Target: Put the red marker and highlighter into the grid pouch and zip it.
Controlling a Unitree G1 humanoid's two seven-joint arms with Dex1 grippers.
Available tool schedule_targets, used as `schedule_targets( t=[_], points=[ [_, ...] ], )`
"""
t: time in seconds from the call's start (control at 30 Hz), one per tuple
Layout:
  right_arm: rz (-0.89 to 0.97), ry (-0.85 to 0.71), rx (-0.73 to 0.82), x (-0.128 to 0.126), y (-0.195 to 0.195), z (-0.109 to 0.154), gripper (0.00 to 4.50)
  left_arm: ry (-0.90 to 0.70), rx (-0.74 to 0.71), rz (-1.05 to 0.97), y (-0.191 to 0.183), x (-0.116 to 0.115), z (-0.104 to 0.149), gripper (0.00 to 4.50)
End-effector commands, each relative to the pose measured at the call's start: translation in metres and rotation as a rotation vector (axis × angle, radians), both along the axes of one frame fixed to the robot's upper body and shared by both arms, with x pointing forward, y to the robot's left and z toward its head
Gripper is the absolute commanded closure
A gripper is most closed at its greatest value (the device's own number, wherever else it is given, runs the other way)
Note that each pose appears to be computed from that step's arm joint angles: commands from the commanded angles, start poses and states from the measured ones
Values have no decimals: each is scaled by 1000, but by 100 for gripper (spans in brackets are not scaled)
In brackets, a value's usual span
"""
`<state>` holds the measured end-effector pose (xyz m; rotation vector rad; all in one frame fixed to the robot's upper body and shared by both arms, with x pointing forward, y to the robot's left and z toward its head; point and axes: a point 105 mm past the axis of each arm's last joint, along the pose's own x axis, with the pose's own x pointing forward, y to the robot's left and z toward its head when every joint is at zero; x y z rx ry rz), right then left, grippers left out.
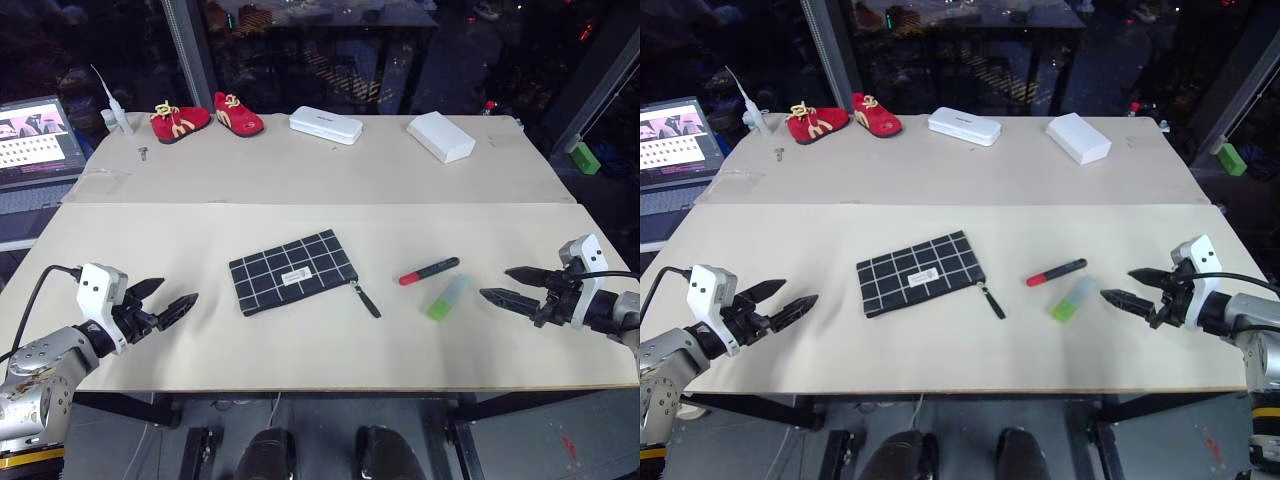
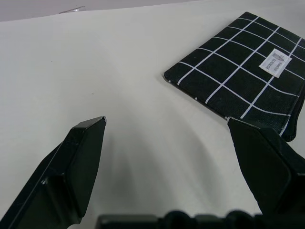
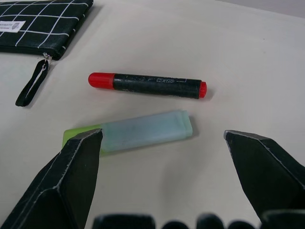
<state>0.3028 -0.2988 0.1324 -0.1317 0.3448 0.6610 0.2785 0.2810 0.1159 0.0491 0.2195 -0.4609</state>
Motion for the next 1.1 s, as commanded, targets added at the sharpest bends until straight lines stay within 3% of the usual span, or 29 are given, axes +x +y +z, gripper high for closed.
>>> schedule_targets(
  t=[0.03,0.1,0.17,0.33,0.57,0.67,0.8,0.97,1.1],
  points=[
    [22,-48,-4,4,4,13,0,-62,-6,-50,-1,1,17,9],
    [25,-44,16,6,8,13,0,-80,22,-131,-3,-2,17,9],
    [7,-59,34,12,8,15,51,-141,112,-179,-3,1,21,0],
    [50,-70,77,14,18,22,213,-244,363,-251,-1,6,19,0],
    [101,-76,85,18,31,29,445,-300,525,-351,-6,9,10,0],
    [176,-66,96,19,52,29,445,-261,558,-400,-7,8,-4,0],
    [272,-89,126,38,113,32,445,-287,599,-479,-20,11,-13,0],
    [342,-161,-18,62,184,20,445,-370,627,-582,-51,20,-14,0],
    [348,-145,-67,73,213,10,445,-416,638,-617,-66,26,-11,0]
  ],
)
